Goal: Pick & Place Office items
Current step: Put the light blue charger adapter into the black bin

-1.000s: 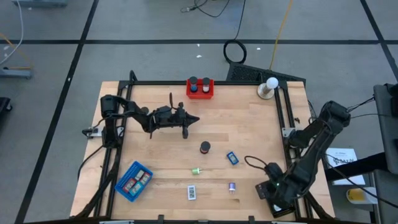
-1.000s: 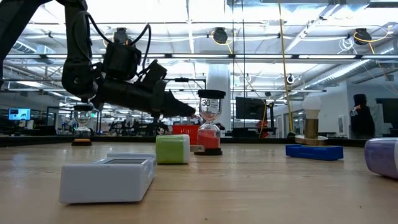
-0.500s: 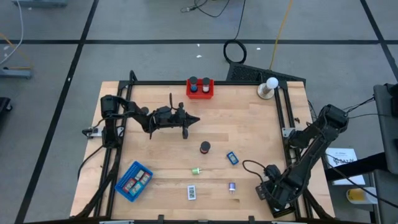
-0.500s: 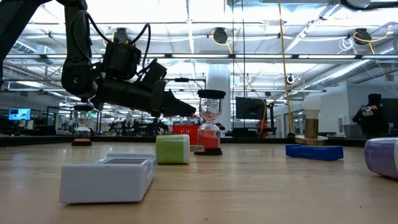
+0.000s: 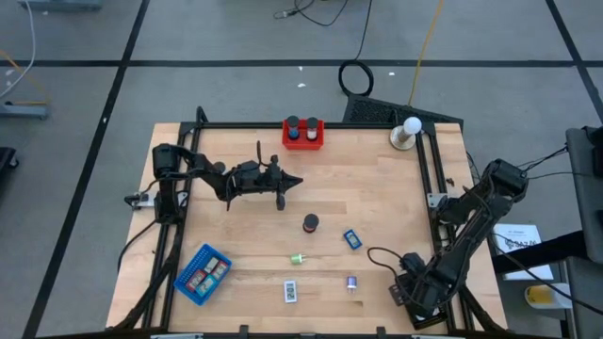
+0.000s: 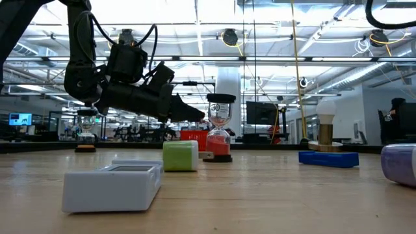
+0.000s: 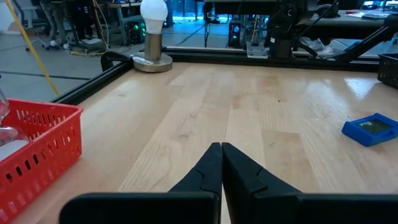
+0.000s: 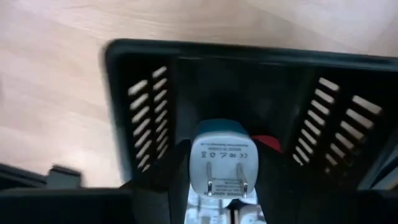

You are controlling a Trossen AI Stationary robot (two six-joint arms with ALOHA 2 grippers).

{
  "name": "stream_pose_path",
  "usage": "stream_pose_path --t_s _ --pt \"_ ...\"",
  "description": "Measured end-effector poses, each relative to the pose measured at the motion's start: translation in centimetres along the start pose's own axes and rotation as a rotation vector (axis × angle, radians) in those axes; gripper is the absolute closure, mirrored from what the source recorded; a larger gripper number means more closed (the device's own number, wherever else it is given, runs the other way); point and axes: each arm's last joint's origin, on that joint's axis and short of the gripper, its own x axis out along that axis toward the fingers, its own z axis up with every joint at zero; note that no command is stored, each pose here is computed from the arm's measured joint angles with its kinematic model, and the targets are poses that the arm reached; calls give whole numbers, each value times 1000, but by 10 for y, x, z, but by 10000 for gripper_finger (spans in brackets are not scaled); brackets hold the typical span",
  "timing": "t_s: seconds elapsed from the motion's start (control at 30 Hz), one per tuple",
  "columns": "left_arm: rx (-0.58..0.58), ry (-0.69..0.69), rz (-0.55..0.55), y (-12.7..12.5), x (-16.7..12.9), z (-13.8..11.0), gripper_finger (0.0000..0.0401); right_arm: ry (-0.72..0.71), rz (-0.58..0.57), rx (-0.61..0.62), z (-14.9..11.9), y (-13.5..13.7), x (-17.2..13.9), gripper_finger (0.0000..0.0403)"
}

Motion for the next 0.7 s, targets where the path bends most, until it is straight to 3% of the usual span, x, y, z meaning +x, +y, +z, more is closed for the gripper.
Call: stream_pose_path --t_s 0.5,0.7 --pt "1 1 0 0 0 0 388 61 36 -18 2 -1 12 252" --pt "1 0 -1 0 0 0 391 96 31 -22 0 0 12 220"
